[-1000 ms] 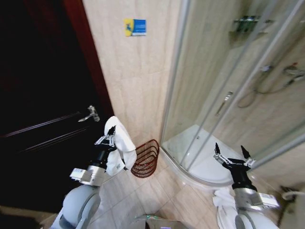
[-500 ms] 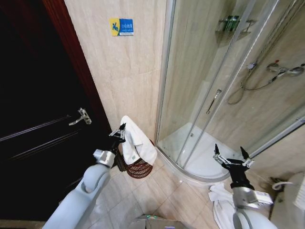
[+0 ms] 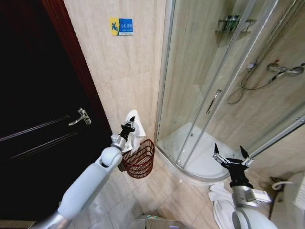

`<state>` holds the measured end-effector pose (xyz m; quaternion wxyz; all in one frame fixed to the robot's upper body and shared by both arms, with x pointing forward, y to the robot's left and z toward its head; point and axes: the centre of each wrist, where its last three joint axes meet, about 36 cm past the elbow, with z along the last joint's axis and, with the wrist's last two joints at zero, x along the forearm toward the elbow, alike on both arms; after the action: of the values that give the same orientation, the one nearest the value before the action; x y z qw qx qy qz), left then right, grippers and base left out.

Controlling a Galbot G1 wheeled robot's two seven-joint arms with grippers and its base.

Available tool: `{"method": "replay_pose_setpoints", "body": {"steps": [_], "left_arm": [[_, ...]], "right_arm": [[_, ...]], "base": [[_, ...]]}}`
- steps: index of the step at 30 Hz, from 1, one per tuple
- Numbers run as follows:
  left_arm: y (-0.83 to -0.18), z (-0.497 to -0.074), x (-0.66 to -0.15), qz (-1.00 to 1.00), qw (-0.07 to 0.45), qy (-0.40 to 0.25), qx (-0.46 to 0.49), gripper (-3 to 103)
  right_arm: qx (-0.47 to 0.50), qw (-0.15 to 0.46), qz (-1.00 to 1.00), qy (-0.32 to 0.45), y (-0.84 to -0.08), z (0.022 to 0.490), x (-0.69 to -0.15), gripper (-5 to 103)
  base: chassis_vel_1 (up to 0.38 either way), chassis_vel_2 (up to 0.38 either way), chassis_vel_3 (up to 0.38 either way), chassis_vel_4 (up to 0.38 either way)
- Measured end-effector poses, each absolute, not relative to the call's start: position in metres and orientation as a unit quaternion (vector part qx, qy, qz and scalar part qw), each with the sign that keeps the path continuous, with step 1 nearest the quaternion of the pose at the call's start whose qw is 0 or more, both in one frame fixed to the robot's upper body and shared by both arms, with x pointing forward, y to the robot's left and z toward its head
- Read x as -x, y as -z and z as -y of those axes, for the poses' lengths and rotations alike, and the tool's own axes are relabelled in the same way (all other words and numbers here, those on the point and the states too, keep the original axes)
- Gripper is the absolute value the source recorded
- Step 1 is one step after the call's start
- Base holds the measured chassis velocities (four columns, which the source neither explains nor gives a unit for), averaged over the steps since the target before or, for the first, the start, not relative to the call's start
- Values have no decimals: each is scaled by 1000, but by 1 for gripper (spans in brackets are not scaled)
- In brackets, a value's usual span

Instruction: Discard the used towel into the hamper.

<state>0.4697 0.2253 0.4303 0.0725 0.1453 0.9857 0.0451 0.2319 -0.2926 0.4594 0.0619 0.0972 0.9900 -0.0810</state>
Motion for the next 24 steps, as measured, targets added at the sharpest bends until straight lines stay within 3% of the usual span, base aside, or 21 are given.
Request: {"method": "replay_pose_setpoints", "body": {"steps": [12, 19, 24], "left_arm": [[-420, -224, -484, -987, 57, -45, -146, 0], [-417, -208, -494, -980, 38, 5, -195, 0], [-413, -200, -503, -983, 28, -14, -184, 0]], "right_arm": [[-98, 69, -990, 80, -461, 292, -235, 100], [-97, 74, -989, 81, -467, 291, -240, 100], [-100, 76, -989, 83, -469, 292, -240, 100]], "base": [[0, 0, 0, 0], [0, 0, 0, 0], [0, 0, 0, 0]]}}
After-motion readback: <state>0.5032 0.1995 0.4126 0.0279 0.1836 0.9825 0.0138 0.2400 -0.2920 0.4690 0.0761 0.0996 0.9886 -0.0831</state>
